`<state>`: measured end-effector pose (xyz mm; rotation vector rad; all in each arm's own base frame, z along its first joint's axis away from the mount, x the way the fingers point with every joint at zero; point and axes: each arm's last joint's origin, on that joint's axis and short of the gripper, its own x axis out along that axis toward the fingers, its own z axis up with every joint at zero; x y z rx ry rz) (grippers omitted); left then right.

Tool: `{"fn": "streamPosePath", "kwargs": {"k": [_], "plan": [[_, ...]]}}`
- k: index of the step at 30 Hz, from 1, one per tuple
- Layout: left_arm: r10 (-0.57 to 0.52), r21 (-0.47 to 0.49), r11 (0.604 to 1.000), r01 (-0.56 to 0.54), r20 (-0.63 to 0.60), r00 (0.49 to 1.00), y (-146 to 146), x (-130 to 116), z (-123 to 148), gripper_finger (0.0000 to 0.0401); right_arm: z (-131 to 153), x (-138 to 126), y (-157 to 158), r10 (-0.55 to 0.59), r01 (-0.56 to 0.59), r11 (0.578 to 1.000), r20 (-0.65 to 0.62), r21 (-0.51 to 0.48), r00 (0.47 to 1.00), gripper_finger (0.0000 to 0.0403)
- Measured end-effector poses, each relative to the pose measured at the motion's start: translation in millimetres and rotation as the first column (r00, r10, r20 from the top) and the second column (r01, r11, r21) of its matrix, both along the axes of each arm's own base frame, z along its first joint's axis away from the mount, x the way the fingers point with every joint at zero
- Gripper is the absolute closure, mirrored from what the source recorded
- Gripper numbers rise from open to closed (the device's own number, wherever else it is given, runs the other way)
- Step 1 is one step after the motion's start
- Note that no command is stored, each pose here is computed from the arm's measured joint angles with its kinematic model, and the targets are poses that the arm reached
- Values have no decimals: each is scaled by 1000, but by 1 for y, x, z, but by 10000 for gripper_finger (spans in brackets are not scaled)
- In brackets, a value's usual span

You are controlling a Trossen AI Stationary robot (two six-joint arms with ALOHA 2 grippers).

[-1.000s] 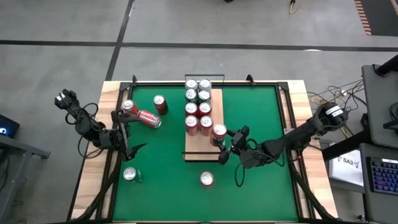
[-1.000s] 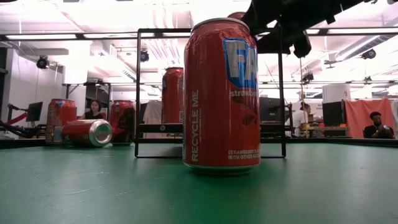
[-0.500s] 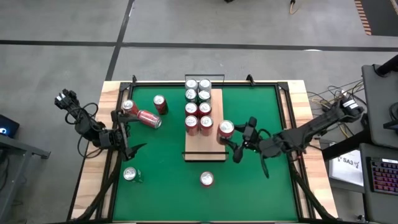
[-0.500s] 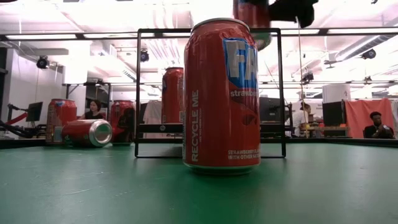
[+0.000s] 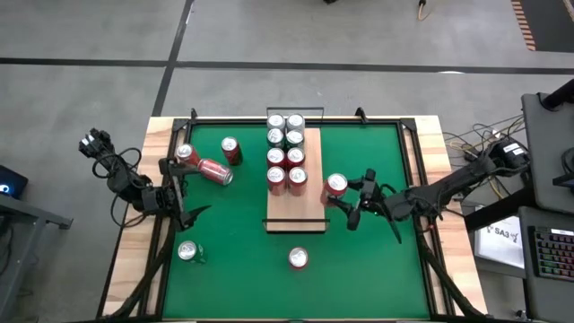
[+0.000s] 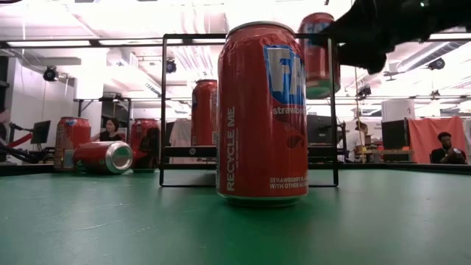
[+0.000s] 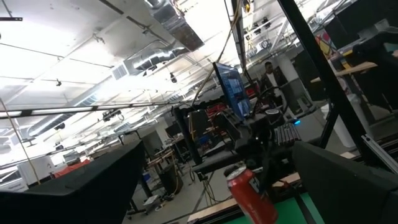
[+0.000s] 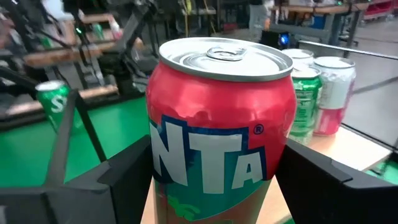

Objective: Place canned beverage on shelf
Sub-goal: Put the orange soda can on the shelf and aligned with the other orange soda can

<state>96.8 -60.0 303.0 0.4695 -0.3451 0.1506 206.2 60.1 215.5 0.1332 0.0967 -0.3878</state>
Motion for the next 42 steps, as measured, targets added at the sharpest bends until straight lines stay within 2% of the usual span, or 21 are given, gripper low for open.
{"fn": "streamPosePath", "kwargs": {"k": [5, 14, 24, 42], "plan": [[4, 11, 1000, -4, -1, 1000, 0, 0, 0, 7, -19, -2, -3, -7, 7, 1000, 2, -9, 1000, 126], [7, 18, 1000, -7, -2, 1000, 0, 0, 0, 7, -34, 5, -2, -13, 13, 1000, -1, -11, 1000, 126], [10, 26, 1000, -10, -2, 1000, 0, 0, 0, 7, -48, 20, -2, -13, 13, 1000, -5, -4, 1000, 126], [9, 30, 1000, -9, -2, 1000, 0, 0, 0, 7, -59, 27, -3, -13, 13, 1000, -22, 0, 1000, 126]]}}
